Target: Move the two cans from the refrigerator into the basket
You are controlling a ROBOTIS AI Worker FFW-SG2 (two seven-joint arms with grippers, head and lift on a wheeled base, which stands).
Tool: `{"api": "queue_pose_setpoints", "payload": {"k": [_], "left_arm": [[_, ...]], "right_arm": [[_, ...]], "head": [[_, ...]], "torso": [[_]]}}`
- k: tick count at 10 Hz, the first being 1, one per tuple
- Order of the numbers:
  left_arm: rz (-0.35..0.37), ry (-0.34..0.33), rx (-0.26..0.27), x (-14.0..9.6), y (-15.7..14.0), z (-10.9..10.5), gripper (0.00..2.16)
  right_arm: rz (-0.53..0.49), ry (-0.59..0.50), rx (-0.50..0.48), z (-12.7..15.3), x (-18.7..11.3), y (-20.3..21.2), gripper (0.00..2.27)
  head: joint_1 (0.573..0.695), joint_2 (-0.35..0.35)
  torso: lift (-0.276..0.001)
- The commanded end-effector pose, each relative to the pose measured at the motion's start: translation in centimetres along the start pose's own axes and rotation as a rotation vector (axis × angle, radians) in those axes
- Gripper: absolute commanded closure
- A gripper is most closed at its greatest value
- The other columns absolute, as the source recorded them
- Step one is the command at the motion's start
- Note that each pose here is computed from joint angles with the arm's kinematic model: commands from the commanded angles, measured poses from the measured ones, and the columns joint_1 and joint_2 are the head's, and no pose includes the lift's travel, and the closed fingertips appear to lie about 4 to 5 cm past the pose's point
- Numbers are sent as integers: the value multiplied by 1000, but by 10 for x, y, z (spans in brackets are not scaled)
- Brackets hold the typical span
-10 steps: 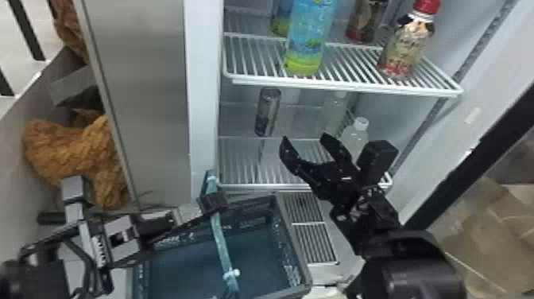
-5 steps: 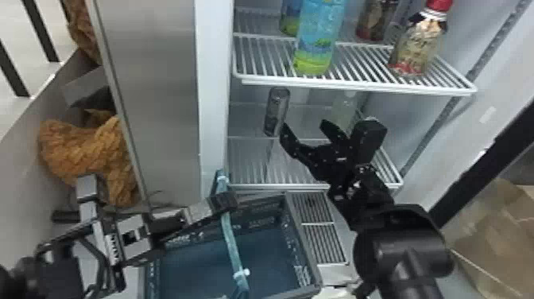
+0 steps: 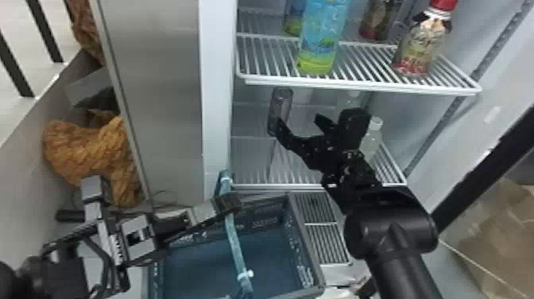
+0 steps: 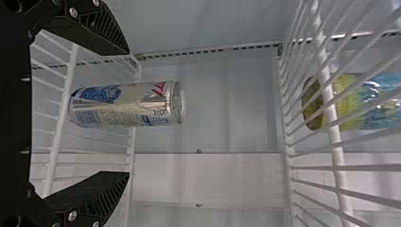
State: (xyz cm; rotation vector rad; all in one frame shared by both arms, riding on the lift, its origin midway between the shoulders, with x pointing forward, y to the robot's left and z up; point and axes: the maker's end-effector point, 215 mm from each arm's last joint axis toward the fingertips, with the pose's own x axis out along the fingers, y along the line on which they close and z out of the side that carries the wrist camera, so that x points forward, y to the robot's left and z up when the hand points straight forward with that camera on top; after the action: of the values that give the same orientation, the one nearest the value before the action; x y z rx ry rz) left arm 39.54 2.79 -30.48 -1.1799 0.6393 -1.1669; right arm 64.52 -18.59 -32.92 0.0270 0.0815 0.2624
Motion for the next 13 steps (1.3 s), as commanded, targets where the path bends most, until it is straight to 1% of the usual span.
{"api": "queue_pose_setpoints", "payload": {"k": [1, 4, 7, 13], "left_arm": [[-1, 0, 0, 0, 0, 0, 1210], [-5, 3, 0, 1, -2, 0, 1210], [-7, 4, -4, 2, -2, -1, 1210], [-11, 12, -8, 5, -2, -3, 1210]], "right_arm": [[3, 17, -1, -5, 9, 1, 134], [-7, 41, 2, -13, 22, -1, 134], [-21, 49, -13, -12, 33, -2, 134], [-12, 77, -57, -13, 58, 7, 136]], "head": [[695, -168], [695, -160], [695, -160], [695, -145]], "torso": [[-219], [-219], [-219], [-219]]}}
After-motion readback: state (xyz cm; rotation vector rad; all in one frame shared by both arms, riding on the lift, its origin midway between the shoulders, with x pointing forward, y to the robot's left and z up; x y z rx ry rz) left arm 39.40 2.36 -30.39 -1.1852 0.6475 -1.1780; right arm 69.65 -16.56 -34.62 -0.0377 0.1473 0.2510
